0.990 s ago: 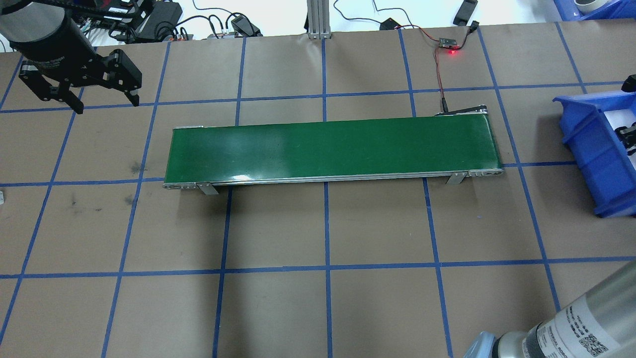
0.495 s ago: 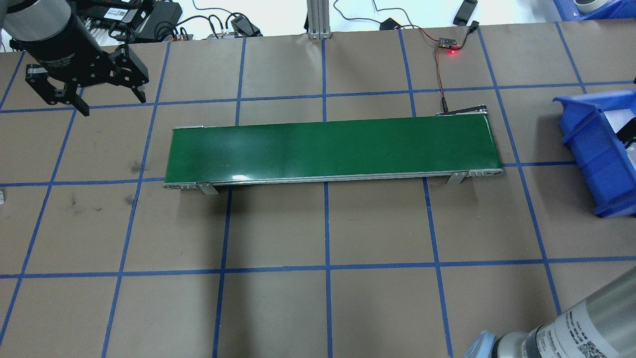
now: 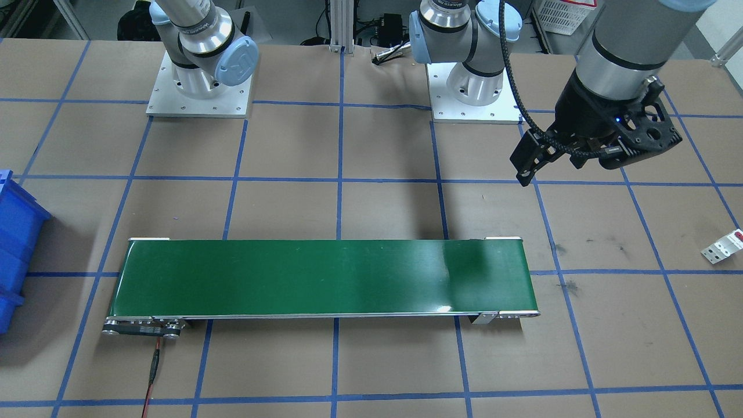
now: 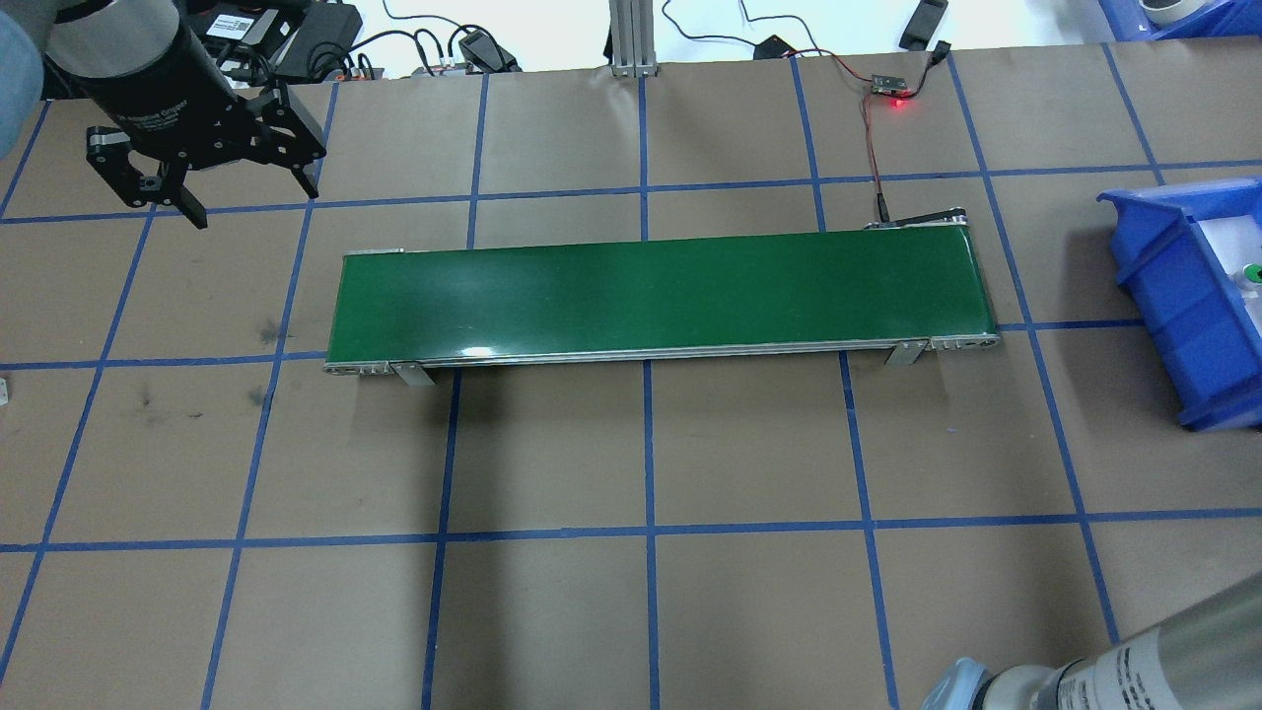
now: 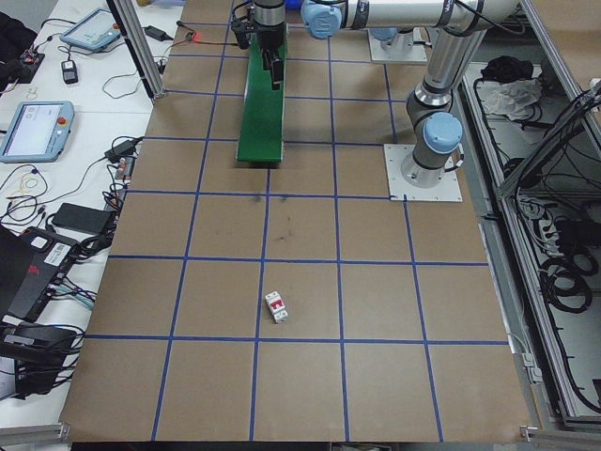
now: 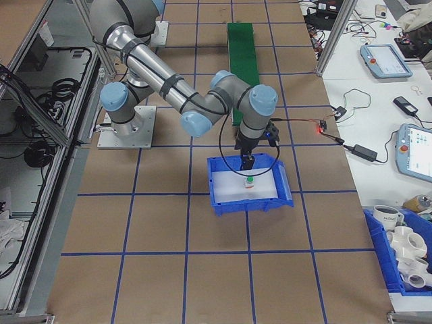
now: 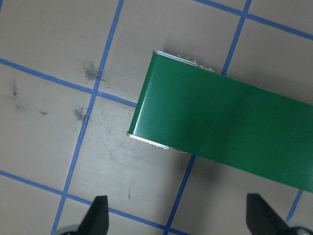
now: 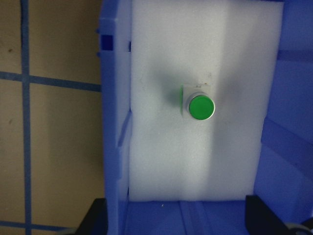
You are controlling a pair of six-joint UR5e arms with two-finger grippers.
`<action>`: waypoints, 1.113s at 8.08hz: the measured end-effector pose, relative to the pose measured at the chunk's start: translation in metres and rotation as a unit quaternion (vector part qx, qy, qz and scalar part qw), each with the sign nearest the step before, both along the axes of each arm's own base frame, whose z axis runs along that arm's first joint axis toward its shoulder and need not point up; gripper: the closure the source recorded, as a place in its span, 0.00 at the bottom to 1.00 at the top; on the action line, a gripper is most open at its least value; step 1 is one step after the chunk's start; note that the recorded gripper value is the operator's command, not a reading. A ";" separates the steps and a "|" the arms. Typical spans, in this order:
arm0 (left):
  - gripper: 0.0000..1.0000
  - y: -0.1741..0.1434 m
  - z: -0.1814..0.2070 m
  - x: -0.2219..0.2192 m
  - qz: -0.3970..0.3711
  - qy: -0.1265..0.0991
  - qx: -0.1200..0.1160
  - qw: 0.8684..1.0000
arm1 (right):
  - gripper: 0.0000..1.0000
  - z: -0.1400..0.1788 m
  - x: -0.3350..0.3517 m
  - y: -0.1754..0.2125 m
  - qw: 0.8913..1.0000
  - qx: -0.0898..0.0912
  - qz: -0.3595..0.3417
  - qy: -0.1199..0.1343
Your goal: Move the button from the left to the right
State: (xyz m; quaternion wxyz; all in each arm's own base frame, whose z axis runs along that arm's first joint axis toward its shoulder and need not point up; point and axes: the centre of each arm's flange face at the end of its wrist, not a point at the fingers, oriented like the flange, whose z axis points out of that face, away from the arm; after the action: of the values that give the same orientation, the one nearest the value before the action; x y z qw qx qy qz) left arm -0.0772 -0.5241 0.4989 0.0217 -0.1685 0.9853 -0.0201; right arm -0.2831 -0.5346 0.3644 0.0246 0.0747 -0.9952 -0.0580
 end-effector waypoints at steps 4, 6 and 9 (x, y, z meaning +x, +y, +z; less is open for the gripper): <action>0.00 0.006 0.004 -0.013 -0.010 -0.001 -0.004 1.000 | 0.00 0.074 0.185 -0.007 0.998 -0.016 -0.063 0.012; 0.00 0.007 0.005 -0.017 -0.015 -0.002 -0.004 1.000 | 0.00 0.091 0.304 -0.003 0.995 -0.034 -0.089 0.023; 0.00 0.008 0.004 -0.018 -0.016 -0.003 -0.003 1.000 | 0.00 0.099 0.433 0.020 0.996 -0.058 -0.072 0.020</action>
State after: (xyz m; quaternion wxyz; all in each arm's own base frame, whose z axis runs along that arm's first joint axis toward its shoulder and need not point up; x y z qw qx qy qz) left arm -0.0951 -0.5166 0.5029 0.0239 -0.1529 0.9877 -0.0241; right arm 0.1496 -0.5148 0.4631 0.0446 0.0002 -0.9990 -0.0033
